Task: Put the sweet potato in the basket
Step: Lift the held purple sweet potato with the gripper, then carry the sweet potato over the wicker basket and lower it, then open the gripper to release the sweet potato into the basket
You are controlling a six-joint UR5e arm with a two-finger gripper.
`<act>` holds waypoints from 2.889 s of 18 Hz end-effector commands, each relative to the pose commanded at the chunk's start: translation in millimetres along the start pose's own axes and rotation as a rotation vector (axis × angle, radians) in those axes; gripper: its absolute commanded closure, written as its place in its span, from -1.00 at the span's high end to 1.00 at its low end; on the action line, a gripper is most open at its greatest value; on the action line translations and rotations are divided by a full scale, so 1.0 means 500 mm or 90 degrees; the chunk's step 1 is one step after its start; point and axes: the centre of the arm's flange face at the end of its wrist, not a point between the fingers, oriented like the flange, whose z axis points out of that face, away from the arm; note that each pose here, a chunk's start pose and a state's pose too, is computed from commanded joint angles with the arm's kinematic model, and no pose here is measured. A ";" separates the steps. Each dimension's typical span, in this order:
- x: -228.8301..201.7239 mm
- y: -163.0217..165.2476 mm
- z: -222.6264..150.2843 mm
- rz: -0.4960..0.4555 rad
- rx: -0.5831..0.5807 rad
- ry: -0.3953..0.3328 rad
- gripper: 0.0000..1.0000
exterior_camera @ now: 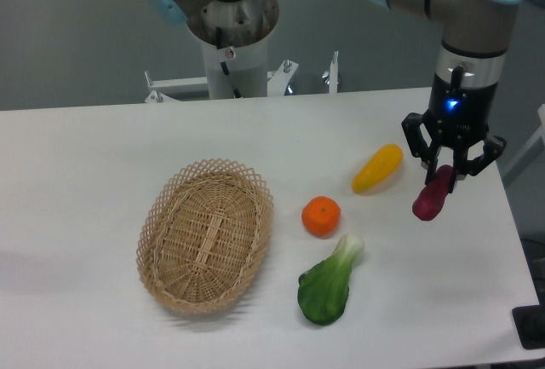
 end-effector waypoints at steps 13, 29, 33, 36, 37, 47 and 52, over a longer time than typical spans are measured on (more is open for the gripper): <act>0.222 -0.144 0.025 -0.087 0.006 0.050 -0.51; 0.668 -0.314 0.380 0.019 -0.198 0.059 -0.50; 0.689 -0.312 0.425 0.035 -0.212 0.053 -0.49; 0.686 -0.315 0.422 0.036 -0.210 0.050 -0.31; 0.684 -0.321 0.418 0.038 -0.207 0.048 -0.02; 0.573 -0.387 0.317 0.012 -0.151 -0.023 1.00; 0.377 -0.372 0.209 -0.032 -0.112 -0.092 1.00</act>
